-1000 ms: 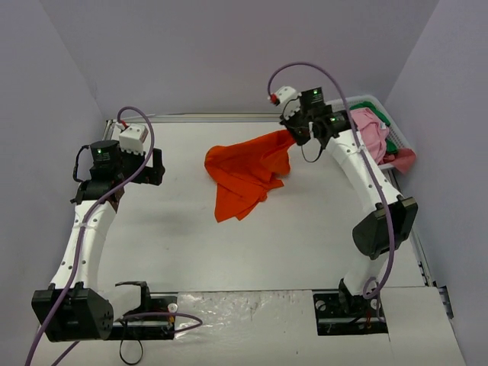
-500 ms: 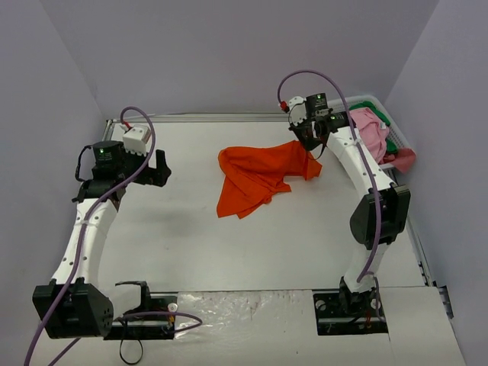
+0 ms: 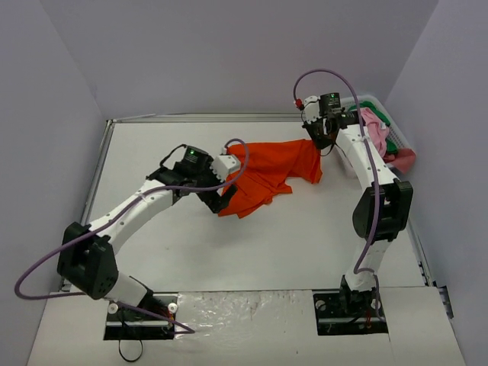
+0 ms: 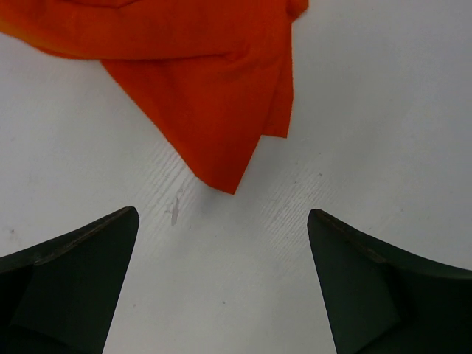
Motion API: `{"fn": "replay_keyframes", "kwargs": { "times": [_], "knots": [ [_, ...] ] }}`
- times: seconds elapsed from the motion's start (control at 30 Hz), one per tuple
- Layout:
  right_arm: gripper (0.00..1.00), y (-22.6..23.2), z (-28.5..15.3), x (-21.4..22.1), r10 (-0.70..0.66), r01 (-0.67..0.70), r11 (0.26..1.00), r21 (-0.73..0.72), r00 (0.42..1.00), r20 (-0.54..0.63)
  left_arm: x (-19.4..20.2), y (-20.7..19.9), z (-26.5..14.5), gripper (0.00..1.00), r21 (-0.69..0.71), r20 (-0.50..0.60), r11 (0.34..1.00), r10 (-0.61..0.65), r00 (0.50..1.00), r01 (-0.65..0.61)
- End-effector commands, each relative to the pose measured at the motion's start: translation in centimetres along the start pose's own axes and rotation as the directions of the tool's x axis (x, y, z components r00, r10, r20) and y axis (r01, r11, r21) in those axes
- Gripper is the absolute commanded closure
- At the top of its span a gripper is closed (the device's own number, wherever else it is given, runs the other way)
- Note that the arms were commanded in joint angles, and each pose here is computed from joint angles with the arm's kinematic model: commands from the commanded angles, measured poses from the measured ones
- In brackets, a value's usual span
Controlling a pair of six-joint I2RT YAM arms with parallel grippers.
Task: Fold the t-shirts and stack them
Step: Flatten out the tshirt
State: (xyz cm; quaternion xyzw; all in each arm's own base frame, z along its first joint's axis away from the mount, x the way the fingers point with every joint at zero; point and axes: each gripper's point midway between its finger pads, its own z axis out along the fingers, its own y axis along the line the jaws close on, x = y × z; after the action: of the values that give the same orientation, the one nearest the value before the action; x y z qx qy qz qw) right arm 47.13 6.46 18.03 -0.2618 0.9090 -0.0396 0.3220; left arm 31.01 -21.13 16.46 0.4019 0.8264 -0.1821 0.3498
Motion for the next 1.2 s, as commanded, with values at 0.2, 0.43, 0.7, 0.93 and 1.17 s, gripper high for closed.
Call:
{"fn": "replay_keyframes", "kwargs": {
  "times": [0.2,0.43,0.7,0.93,1.17],
  "knots": [
    [1.0,-0.6,1.2,1.8,0.04,-0.04,0.999,0.003,0.998,-0.049,-2.1,-2.2,5.7,0.14,-0.077,-0.083,0.969,0.229,0.97,-0.236],
    [1.0,-0.7,1.5,2.2,0.042,-0.042,0.999,0.003,0.997,-0.06,-3.1,-1.3,9.6,0.21,-0.164,-0.089,0.949,0.259,0.962,-0.27],
    [1.0,-1.2,1.9,2.6,0.05,-0.05,0.999,0.003,0.996,-0.068,-3.5,-2.6,12.8,0.22,-0.129,-0.099,0.951,0.271,0.957,-0.282],
    [1.0,-1.4,2.4,3.4,0.051,-0.052,0.999,-0.003,0.995,-0.084,-3.2,-4.3,14.2,0.28,-0.067,-0.107,0.957,0.274,0.956,-0.282],
    [1.0,-1.1,3.0,4.1,0.055,-0.057,0.998,-0.018,0.994,-0.094,-2.6,-2.9,15.6,0.28,-0.151,-0.16,0.944,0.269,0.95,-0.293]
  ]
}}
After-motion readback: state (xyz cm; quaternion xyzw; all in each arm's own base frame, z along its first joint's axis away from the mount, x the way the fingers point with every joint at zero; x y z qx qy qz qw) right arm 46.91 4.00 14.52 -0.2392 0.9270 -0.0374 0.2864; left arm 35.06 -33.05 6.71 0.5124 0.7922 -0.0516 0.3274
